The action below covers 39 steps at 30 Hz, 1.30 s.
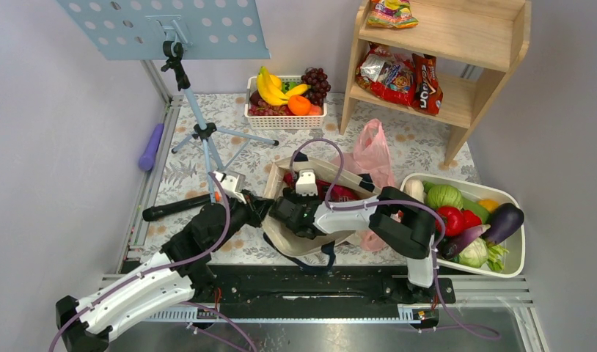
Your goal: Untie the knot of the grocery bags and take out the mixed food
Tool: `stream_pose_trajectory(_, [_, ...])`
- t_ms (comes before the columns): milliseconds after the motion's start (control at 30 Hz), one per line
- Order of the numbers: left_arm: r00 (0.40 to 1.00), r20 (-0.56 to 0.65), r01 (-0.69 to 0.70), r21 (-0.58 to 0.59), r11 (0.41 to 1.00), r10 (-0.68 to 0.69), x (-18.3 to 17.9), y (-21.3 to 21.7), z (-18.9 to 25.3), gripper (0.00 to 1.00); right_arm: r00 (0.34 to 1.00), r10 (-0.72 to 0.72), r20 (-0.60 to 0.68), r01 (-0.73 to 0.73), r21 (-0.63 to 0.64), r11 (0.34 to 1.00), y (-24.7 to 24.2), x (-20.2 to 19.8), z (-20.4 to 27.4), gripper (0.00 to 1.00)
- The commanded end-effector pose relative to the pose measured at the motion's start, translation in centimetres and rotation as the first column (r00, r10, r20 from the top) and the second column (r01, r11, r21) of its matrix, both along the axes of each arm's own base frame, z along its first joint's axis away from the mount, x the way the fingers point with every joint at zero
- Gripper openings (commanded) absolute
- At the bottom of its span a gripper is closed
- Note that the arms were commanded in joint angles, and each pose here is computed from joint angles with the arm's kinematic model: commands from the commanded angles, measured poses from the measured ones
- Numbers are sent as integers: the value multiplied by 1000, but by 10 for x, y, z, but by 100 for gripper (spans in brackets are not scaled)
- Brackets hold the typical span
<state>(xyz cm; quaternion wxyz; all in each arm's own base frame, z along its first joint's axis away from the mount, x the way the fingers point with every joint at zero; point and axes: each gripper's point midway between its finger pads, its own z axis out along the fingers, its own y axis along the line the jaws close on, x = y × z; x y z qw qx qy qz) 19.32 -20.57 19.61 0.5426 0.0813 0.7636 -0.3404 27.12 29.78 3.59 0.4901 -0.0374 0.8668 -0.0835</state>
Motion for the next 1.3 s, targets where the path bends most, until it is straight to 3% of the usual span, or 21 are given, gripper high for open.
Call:
stream_pose_trajectory(0, [996, 25, 90, -66, 994, -89, -15, -11, 25, 0, 991, -106, -81, 113, 83, 990, 4, 9, -23, 99])
stream_pose_trajectory(100, [996, 31, 88, -74, 993, -86, -16, -9, 29, 0, 978, -123, -169, 136, 69, 988, 7, 6, -48, 98])
stream_pose_trajectory(367, [997, 28, 70, -64, 996, -68, -17, -3, 31, 0, 984, -93, -149, 119, 178, 977, 4, 1, -41, 29])
stream_pose_trajectory(533, [1000, -3, 29, -44, 999, -29, -12, 0, 30, 0, 996, 28, -79, 0, 324, 946, 11, -2, -1, 3])
stream_pose_trajectory(667, [1000, -17, 2, -39, 999, -2, -7, 1, 43, 0, 983, 181, -9, -160, 427, 890, 20, -13, 52, 0])
stream_pose_trajectory(867, [999, 8, -40, -27, 999, 40, 1, 5, 69, 0, 911, 407, 67, -376, 542, 751, 28, -47, 134, 0])
stream_pose_trajectory(1167, [996, 29, -89, 96, 991, 86, 16, 13, 77, 0, 796, 556, 241, -558, 648, 518, 9, -96, 246, 0])
stream_pose_trajectory(1267, [990, 16, -144, 154, 978, 143, 26, 26, 78, 0, 787, 556, 268, -570, 660, 489, -1, -104, 277, 0])
